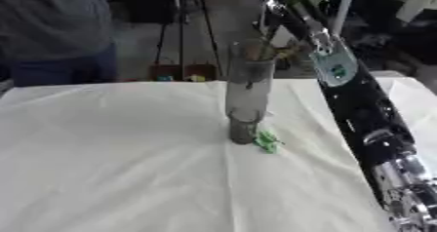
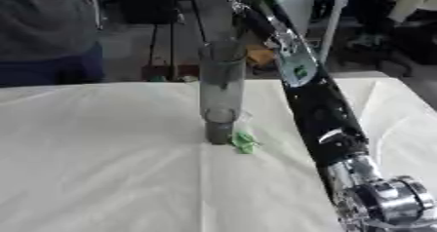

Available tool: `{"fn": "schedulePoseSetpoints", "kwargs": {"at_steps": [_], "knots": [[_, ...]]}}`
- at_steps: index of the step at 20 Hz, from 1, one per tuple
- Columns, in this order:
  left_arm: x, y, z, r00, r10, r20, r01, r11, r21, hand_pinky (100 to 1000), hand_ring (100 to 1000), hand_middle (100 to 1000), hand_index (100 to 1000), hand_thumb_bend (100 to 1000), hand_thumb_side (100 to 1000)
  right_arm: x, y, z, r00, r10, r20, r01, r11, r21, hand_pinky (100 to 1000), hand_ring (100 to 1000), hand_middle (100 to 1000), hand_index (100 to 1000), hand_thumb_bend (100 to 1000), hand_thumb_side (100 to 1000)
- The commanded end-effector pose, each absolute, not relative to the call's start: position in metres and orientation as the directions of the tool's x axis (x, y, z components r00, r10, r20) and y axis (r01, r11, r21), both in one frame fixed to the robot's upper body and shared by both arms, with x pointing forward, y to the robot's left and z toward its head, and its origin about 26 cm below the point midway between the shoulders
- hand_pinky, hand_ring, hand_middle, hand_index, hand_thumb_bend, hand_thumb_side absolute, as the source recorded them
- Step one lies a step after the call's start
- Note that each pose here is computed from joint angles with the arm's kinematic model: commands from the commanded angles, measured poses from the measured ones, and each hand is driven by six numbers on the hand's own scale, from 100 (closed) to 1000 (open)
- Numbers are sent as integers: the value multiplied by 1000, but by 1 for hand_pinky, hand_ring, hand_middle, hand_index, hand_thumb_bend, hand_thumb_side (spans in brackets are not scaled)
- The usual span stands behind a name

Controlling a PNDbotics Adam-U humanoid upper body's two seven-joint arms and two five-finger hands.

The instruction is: Arrange flowers into the vase.

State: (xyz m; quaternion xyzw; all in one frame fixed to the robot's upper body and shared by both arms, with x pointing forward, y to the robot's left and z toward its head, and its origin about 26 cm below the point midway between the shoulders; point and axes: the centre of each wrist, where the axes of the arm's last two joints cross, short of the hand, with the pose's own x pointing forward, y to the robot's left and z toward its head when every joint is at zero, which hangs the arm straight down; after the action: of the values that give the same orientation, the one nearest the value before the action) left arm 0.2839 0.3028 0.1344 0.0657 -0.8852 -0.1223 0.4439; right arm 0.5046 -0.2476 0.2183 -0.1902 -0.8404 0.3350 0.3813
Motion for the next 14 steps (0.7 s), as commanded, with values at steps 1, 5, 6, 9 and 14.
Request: {"fn": "schedulePoseSetpoints", "kwargs": {"at_steps": [1, 5, 6, 9, 14], "knots": [[284, 309, 142, -610, -253, 751, -26, 954, 300, 808, 789, 755, 743, 471, 770, 505, -257, 240, -654, 590, 473, 96, 685, -722, 347, 472, 257, 360, 100, 1000], [284, 309, 142, -610, -253, 751, -26, 954, 300, 808, 789, 755, 743, 471, 770, 506, -257, 237, -654, 596, 467, 76, 666, -742, 373, 496, 290, 398, 100, 1000], [284, 309, 142, -609, -253, 752, -26, 954, 300, 808, 789, 755, 743, 471, 770, 506, -257, 237, -654, 598, 463, 69, 657, -751, 378, 500, 295, 403, 100, 1000], [284, 309, 142, -609, -254, 752, -26, 953, 301, 809, 789, 755, 743, 471, 770, 506, -257, 236, -655, 607, 451, 47, 628, -777, 408, 527, 329, 433, 100, 1000], [284, 309, 142, -608, -253, 752, -25, 953, 301, 809, 789, 755, 743, 471, 770, 507, -257, 236, -659, 624, 419, 16, 569, -822, 437, 550, 355, 453, 100, 1000]]}}
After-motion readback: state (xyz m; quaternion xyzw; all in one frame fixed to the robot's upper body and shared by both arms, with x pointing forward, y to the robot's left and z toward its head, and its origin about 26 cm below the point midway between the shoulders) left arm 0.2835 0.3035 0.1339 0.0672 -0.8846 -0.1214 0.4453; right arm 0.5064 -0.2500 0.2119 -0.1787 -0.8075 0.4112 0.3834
